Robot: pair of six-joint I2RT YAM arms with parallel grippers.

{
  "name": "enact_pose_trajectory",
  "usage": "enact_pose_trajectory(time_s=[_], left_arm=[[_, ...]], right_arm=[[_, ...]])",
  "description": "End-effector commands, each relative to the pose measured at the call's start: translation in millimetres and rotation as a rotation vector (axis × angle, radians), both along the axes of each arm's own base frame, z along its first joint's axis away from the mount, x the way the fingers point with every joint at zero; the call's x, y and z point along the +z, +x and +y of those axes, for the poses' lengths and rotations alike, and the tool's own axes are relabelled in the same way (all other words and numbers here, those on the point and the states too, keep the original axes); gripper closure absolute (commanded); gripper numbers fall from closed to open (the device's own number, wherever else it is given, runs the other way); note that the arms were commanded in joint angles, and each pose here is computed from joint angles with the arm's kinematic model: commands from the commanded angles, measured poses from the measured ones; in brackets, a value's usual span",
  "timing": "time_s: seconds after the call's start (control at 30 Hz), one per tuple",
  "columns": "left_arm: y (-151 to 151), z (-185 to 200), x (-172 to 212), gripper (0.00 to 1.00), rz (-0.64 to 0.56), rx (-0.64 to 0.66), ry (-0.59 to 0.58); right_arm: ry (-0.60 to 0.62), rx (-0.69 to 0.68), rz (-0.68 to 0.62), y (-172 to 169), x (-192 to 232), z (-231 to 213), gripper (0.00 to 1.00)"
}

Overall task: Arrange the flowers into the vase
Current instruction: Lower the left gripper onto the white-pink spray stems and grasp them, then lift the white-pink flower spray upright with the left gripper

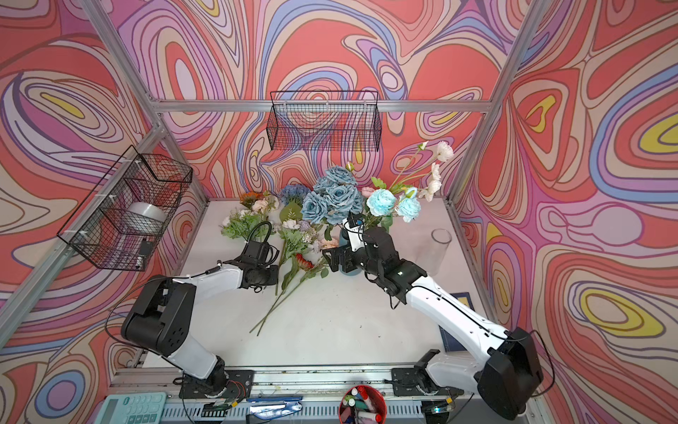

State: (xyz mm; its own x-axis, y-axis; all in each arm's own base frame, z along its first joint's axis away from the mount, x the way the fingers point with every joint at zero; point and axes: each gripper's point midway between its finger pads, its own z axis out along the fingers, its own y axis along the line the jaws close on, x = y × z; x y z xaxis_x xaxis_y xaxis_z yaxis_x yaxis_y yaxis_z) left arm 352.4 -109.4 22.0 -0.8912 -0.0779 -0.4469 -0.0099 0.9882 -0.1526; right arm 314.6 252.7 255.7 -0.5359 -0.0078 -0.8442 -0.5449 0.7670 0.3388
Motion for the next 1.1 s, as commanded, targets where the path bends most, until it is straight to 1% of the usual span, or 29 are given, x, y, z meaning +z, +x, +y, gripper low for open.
enact_pose_trajectory(time_s=[0.0,0.03,0.13,0.3,0.43,0.53,0.73,0.87,1.0,1.07], left_arm=[[-4,0,-7,0.83,0.049,-0.029,0.019],[-4,-1,-6,0.86,0.046,-0.034,0.016],[-3,-7,0,0.88,0.022,-0.064,-0.001],[-2,-17,6,1.00,-0.001,-0.106,-0.018],[0,-23,18,1.00,-0.034,-0.118,-0.028],[-1,-27,35,1.00,-0.077,-0.118,-0.040],[0,-28,87,1.00,-0.233,-0.071,-0.120],[-3,-25,122,1.00,-0.344,-0.029,-0.185],[-8,-25,155,1.00,-0.457,-0.007,-0.269],[-12,-28,175,1.00,-0.533,-0.014,-0.323]], right_arm=[[0.006,-0.007,-0.040,-1,17,-2,0.02],[0.005,-0.009,-0.040,-1,17,-2,0.02],[0.001,-0.023,-0.057,0,20,-5,0.02],[0.018,-0.044,-0.100,4,34,-7,0.02],[0.037,-0.069,-0.132,8,46,-9,0.02],[0.045,-0.081,-0.158,10,55,-11,0.02],[0.060,-0.094,-0.193,12,68,-13,0.02],[0.078,-0.074,-0.202,8,78,-11,0.02],[0.109,-0.009,-0.223,-3,88,-5,0.02],[0.121,0.051,-0.242,-12,93,3,0.05]])
